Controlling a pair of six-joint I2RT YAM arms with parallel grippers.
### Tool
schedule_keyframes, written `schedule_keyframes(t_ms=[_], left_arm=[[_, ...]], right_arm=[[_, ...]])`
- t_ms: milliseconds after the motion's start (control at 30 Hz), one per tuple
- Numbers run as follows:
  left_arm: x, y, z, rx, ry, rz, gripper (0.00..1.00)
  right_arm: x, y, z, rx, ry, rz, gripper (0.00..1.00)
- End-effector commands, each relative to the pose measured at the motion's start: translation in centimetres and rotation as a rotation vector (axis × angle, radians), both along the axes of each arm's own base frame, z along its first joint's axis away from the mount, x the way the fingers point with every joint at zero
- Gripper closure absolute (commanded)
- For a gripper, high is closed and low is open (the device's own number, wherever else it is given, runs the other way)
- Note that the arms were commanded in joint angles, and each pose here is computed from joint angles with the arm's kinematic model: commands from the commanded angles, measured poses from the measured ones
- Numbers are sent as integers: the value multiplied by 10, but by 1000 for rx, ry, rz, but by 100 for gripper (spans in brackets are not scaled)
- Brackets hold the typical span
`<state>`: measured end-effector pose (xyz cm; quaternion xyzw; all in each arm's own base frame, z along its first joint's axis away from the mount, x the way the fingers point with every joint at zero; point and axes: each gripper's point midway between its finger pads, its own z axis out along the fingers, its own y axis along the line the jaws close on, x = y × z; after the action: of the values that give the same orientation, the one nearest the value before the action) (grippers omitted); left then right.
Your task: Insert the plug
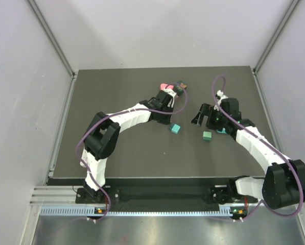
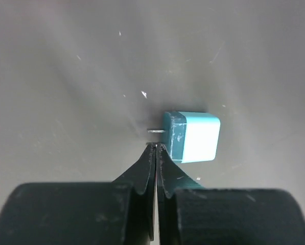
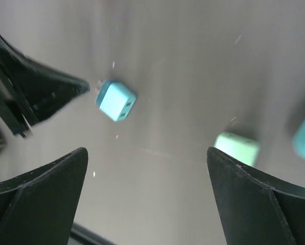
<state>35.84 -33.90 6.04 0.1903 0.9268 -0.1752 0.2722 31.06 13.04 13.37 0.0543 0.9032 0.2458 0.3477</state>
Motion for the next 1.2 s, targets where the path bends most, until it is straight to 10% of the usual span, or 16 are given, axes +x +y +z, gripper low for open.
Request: schedule_keyframes(t_ms=[0,67,300,700,1167], left_arm=[[-12,-1,16,-115,102,59,100],[-13,1,17,-145,130,76,99],[-5,9,23,-94,-37,-122,50],[-29,-7,57,-39,-590,-990,43],[-34,-41,19,-50,-576,-1236,37]], right_arm=[[4,35,2,136,-43,32,2],[0,45,-7,167,-24,38,3],[-10,59,-32,141,61,47,6],[-12,10,19,39,-80,-20,3],[-13,-29,120,152,-315,-97,0]])
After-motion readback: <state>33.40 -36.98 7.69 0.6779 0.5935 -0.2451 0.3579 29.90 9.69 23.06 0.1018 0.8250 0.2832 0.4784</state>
